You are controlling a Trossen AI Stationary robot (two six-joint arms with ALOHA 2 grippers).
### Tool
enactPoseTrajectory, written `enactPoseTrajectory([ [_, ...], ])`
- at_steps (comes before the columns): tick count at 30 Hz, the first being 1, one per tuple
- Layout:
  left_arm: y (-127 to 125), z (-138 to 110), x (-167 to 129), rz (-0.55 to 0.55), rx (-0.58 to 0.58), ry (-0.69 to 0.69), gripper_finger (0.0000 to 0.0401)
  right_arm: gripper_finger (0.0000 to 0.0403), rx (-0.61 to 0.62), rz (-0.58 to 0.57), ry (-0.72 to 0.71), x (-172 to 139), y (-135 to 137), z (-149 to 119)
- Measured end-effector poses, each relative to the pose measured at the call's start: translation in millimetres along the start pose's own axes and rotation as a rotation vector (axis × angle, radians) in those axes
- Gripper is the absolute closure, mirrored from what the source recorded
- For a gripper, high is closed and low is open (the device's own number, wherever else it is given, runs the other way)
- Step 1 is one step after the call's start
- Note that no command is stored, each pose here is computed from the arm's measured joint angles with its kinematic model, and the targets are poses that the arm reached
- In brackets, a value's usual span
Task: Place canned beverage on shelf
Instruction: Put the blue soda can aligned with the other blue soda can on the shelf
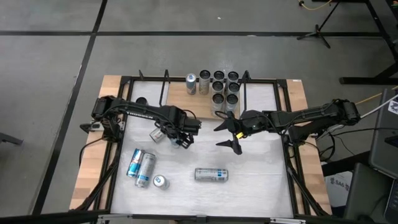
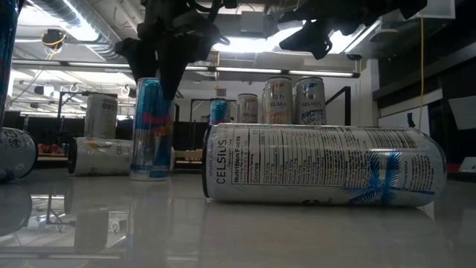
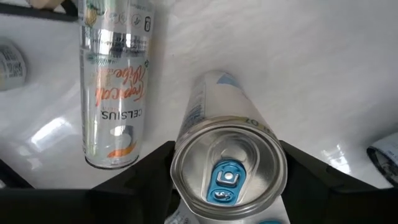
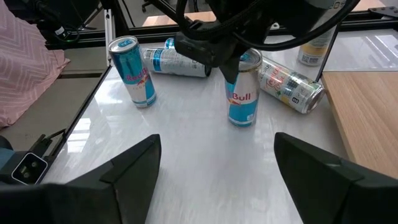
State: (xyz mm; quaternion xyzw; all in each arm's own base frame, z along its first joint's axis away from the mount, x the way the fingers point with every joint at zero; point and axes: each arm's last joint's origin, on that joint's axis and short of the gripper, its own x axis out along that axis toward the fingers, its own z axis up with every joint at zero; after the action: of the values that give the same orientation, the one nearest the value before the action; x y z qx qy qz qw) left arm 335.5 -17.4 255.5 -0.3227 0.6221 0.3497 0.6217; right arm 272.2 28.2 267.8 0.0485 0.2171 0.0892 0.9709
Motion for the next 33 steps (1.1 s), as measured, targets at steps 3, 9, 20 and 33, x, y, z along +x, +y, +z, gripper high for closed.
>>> enactPoseTrajectory([
  [3,2,4,0,-0.002,0.043,0.002,0.0178,0.01,0.0,0.0,0.0,0,0,0],
  [9,11,20,1,-0.039,0.184,0.022,0.0179,0.01,0.0,0.0,0.0,0,0,0],
  [20,25,63,-43,-0.141,0.416,-0.141,0.018,0.01,0.0,0.0,0.0,0,0,0],
  [33,70,114,-78,0.003,0.646,-0.356,0.0181,0.01,0.0,0.0,0.0,0,0,0],
])
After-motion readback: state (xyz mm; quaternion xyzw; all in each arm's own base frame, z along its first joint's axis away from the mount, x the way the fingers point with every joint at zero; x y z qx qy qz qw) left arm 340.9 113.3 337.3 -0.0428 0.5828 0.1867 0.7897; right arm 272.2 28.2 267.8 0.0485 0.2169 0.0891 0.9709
